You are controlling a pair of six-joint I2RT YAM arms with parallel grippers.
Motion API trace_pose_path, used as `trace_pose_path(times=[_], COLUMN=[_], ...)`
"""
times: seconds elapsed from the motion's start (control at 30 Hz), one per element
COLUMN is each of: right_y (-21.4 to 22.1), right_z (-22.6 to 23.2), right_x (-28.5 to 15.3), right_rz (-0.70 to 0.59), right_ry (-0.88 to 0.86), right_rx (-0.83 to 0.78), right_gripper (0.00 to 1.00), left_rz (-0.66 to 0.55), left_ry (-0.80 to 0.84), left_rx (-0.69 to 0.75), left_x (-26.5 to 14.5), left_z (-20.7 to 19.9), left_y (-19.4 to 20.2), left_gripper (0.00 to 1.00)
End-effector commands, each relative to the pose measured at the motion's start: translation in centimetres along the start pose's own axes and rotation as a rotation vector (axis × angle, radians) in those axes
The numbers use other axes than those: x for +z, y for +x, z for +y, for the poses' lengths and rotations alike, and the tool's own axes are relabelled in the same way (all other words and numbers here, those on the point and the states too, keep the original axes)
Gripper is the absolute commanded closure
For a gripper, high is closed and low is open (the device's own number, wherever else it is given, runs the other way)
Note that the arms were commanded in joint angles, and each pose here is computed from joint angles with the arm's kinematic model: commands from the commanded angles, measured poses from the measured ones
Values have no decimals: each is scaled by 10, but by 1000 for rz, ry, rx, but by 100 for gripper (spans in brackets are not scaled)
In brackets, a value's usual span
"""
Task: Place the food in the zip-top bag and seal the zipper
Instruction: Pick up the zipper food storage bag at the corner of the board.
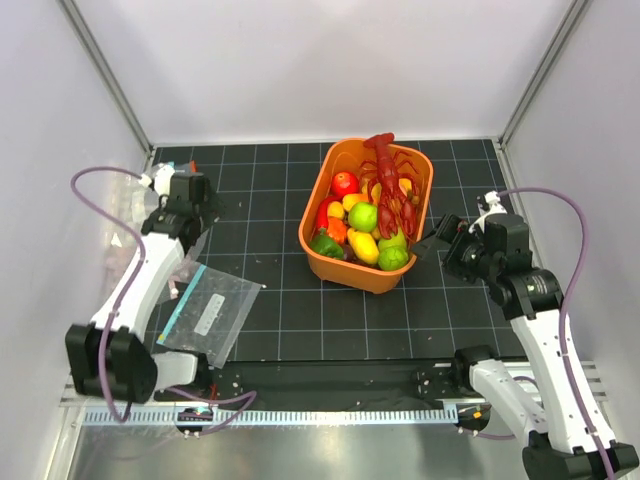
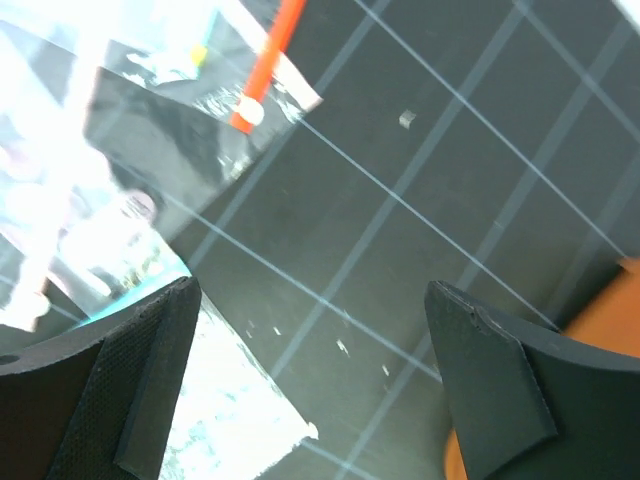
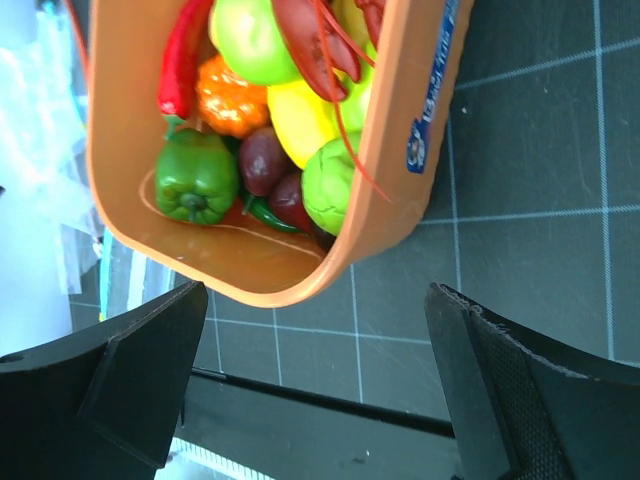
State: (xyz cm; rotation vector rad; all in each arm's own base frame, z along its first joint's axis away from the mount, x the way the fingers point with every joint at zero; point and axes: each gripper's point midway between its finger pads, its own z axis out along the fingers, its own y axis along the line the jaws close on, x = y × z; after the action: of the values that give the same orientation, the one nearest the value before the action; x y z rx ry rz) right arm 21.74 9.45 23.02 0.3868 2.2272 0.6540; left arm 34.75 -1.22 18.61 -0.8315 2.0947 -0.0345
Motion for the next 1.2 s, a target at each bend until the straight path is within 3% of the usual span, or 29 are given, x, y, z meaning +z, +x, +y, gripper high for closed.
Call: trace_pose_path(times=[0.0, 0.1, 0.17, 0.23, 0.27, 0.3, 0.4, 0.5, 0.87, 1.03, 1.17], right_y=[-9, -10, -13, -15, -16, -16, -17, -20, -30, -30, -32], right_z=[5, 6, 9, 8, 6, 6, 6, 6, 5, 5, 5], right_x=[-6, -6, -6, -3, -1, 1, 7, 12, 23, 27, 27], right_rz=[1, 32, 23, 23, 24, 26, 37, 40, 50, 55, 52], right_ry=[11, 33, 31, 38, 48, 49, 49, 56, 89, 92, 94], right_rx=[-36, -62, -85, -89, -87, -88, -92, -95, -106, -99, -96], right_gripper=[3, 7, 7, 8, 8, 7, 8, 8, 8, 8, 9], left_rz=[-36, 27, 123, 107, 176, 164, 273, 287, 389, 441, 511], left_ry=[-92, -197, -300, -338, -395, -396, -457, -476, -448, -455, -425], left_rx=[62, 146, 237, 263, 302, 299, 376, 411, 390, 353, 267], left_x=[13, 45, 72, 85, 107, 114, 149, 168, 207, 214, 223], left_z=[4, 10, 24, 17, 25, 18, 25, 22, 34, 57, 72], left_y=[-31, -41, -26, -43, -26, -38, -14, -17, 17, 24, 45], left_gripper=[3, 14, 21, 25, 27, 29, 35, 37, 38, 41, 60])
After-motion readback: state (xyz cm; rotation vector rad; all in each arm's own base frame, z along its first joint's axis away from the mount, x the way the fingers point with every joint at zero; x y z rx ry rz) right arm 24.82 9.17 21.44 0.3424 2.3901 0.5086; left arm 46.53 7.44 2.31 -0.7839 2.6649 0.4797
